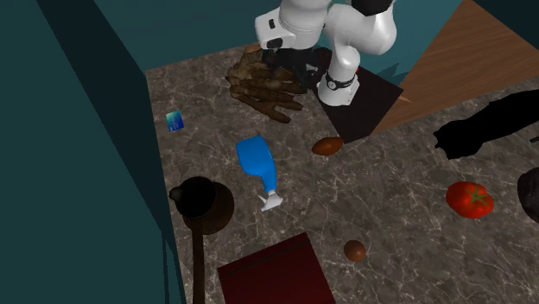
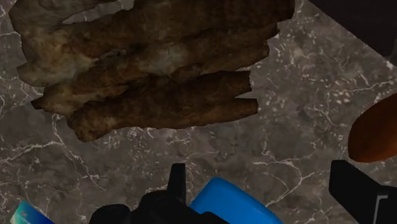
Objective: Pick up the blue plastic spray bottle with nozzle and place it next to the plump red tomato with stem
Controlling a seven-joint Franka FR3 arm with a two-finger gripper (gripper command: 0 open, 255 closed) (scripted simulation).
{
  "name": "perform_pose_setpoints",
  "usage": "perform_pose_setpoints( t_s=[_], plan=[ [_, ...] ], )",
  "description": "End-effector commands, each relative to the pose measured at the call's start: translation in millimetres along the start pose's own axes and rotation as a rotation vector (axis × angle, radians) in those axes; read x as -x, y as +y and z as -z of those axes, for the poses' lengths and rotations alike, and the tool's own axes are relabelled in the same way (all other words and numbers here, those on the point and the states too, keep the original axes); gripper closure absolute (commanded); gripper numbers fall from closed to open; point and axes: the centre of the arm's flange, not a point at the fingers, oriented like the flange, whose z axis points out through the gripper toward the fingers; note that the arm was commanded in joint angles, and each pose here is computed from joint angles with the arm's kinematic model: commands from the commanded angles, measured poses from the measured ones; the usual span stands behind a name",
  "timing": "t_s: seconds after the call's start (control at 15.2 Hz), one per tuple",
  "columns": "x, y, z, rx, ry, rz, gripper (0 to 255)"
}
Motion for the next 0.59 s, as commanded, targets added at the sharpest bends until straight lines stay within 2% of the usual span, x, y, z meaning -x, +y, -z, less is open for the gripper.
perform_pose_setpoints(
  t_s=[0.0,0.53],
  plan=[
    [-23.3,-3.8,-16.5,0.003,0.015,0.066,0],
    [-102.7,-30.7,-68.7,0.012,0.067,0.322,0]
  ],
)
